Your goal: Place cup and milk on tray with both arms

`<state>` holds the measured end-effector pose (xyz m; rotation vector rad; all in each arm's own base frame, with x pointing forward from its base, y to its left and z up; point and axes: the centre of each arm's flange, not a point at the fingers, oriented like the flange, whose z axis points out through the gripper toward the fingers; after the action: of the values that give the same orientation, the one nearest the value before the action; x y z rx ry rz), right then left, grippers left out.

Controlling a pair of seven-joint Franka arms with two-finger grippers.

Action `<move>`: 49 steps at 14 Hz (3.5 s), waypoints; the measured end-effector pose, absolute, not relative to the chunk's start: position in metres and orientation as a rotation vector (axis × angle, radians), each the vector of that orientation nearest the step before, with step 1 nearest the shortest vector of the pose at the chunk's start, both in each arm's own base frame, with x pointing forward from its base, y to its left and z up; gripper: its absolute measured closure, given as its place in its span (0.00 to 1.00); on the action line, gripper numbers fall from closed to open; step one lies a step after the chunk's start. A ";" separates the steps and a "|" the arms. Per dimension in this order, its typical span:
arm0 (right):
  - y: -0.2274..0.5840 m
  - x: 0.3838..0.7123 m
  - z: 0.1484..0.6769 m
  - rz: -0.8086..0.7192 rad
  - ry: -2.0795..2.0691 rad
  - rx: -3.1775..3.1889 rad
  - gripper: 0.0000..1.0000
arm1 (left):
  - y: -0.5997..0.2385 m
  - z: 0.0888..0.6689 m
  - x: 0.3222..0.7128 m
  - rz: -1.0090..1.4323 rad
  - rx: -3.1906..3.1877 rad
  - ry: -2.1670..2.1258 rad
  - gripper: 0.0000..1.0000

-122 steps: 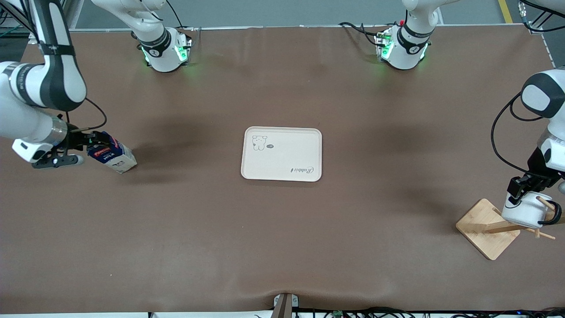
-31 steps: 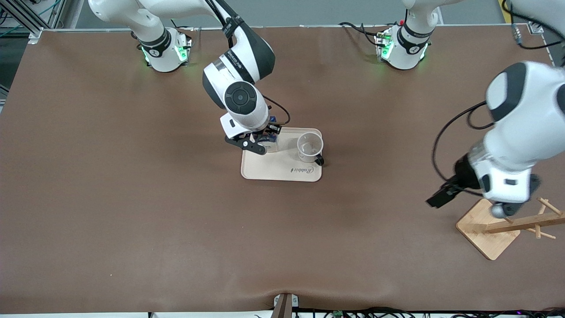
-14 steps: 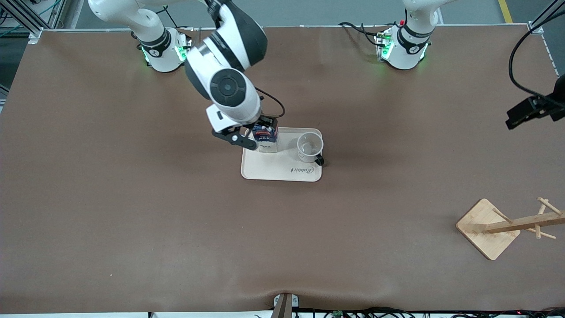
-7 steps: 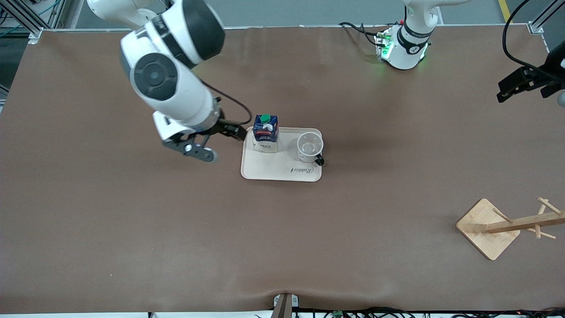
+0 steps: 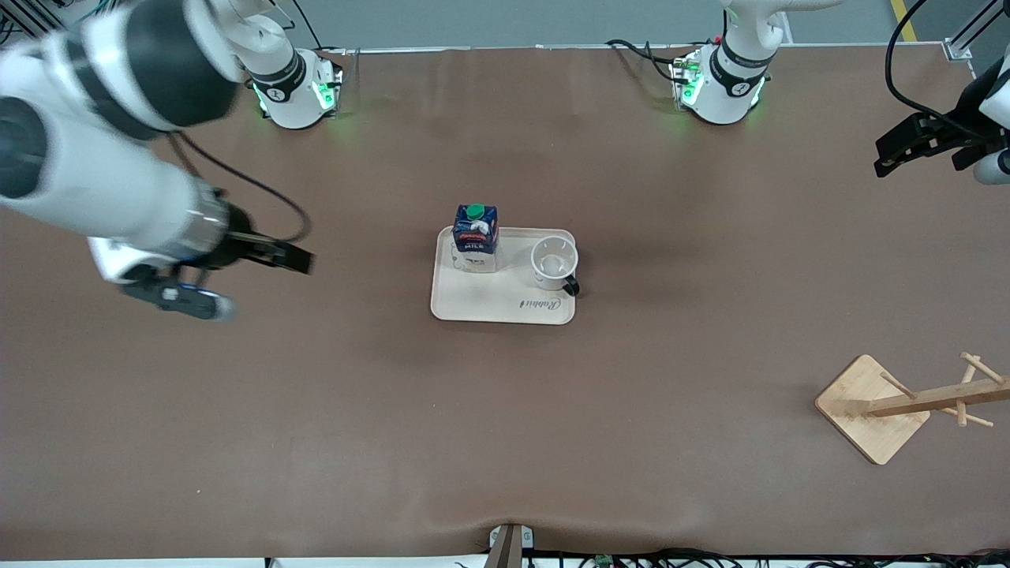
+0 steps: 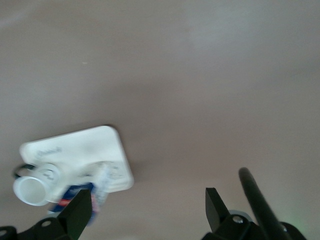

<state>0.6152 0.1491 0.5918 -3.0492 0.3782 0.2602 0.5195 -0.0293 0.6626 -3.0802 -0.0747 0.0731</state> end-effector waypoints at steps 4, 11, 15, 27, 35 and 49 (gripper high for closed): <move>0.019 0.601 0.630 0.187 0.264 -3.070 0.00 | -0.029 0.662 0.520 0.072 -3.080 -0.075 0.00; -0.024 0.524 0.604 0.053 0.172 -3.037 0.00 | -0.038 0.660 0.520 0.074 -3.080 -0.050 0.00; -0.018 0.514 0.627 -0.003 0.126 -3.085 0.00 | -0.045 0.660 0.520 0.074 -3.079 -0.031 0.00; -0.014 0.531 0.630 0.017 0.001 -3.130 0.00 | -0.046 0.656 0.522 0.075 -3.080 -0.027 0.00; -0.015 0.531 0.630 0.018 -0.075 -3.131 0.00 | -0.060 0.654 0.522 0.076 -3.078 0.006 0.00; -0.014 0.529 0.628 0.049 -0.080 -3.129 0.00 | -0.053 0.662 0.527 0.031 -3.084 -0.007 0.00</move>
<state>0.5290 -0.0138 0.6282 -3.1293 -0.0803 0.0487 0.5265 -0.0529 0.6621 -3.0837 -0.0072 0.0314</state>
